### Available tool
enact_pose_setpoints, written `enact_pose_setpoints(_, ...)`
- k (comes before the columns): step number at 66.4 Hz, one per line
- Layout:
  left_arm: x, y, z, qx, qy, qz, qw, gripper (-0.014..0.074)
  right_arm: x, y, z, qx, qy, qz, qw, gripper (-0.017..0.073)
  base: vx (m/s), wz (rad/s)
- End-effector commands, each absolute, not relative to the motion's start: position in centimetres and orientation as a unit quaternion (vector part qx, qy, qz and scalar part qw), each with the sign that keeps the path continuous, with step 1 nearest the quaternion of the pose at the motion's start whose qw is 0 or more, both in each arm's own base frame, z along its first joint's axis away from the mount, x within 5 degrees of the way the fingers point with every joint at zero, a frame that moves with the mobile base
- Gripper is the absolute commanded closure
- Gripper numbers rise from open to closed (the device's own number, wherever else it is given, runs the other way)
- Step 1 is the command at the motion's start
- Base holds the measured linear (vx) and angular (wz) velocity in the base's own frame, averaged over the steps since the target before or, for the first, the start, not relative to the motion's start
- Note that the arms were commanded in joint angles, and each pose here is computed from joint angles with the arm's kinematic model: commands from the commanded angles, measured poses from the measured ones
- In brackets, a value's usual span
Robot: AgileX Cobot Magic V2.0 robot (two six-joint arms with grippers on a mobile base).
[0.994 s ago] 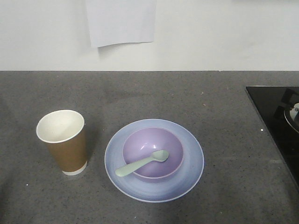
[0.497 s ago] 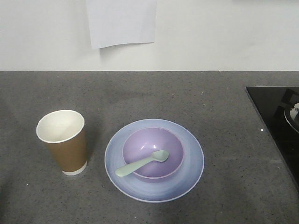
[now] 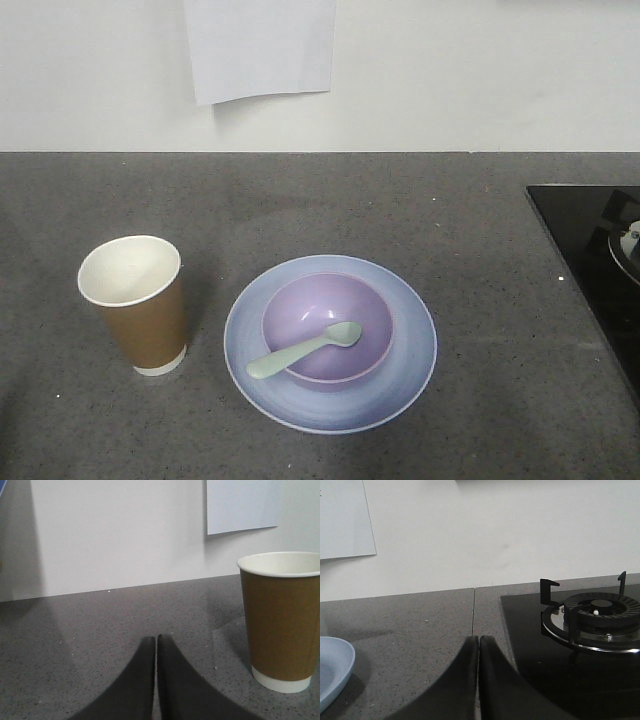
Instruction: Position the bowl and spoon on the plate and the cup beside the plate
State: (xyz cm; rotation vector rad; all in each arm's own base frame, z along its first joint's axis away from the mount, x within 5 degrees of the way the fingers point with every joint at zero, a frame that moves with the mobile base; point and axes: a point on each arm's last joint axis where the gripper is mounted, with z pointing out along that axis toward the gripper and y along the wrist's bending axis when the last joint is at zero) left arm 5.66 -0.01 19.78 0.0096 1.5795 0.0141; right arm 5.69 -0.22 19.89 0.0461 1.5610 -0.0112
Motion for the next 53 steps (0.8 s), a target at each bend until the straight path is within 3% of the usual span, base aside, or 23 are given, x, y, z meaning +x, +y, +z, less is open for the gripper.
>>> enact_pose_setpoints(1, 5.66, 0.04, 19.47, -0.004, 0.691, 0.002, 0.723, 0.0599, 5.62, -0.21, 20.13, 0.020, 0.677, -0.006, 0.736, 0.0564, 0.00, 0.00)
enact_pose_setpoints(53, 5.66, 0.04, 19.47, -0.004, 0.691, 0.002, 0.723, 0.0599, 5.62, -0.21, 20.12, 0.020, 0.677, -0.007, 0.736, 0.0564, 0.00, 0.00)
